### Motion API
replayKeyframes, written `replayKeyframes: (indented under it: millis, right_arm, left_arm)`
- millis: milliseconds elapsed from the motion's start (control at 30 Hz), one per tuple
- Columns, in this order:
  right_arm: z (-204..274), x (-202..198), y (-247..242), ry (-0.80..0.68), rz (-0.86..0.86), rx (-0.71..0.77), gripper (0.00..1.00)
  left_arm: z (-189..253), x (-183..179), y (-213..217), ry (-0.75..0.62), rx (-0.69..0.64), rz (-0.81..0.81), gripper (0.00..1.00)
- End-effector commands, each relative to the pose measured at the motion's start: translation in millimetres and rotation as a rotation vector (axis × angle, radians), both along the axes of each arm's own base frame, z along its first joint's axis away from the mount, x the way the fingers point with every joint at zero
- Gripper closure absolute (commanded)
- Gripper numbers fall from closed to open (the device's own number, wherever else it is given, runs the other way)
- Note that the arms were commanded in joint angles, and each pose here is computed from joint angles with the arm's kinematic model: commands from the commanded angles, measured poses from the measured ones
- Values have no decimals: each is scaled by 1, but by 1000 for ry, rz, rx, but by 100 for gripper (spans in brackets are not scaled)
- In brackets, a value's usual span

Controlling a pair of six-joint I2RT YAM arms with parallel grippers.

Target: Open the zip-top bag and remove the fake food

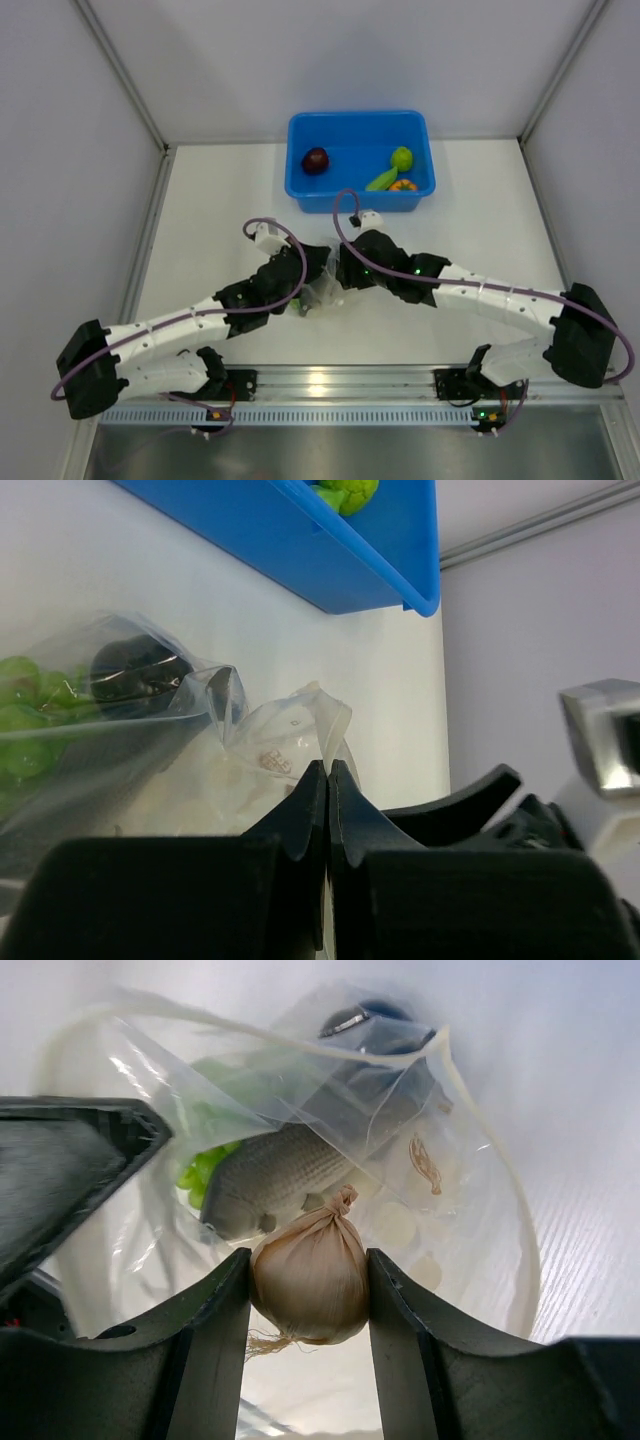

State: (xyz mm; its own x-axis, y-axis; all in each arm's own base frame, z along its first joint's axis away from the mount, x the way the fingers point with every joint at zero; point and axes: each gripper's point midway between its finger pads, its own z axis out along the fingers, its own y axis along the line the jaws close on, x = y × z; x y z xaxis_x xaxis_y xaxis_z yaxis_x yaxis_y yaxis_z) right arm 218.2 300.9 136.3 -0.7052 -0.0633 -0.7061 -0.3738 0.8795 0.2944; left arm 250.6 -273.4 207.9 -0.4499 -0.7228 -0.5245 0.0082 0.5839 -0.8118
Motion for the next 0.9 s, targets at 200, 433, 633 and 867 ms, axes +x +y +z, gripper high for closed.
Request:
replayKeyframes:
  millis: [200,433,633,867]
  right_arm:
    - [107,26,-31,-208,-39,17,58]
    - [161,83,-74,-296,-136,36,57]
    - [155,174,-109,-278,-259,-8,53]
    - [86,280,-132,-124,-361,-105,48]
  left_arm:
    - [18,0,19,-64,-46,54,100]
    - [17,0,30,-64,-27,84,100]
    - [18,0,37,-68,-15,97,100]
    - [26,6,33,-60,13,61,100]
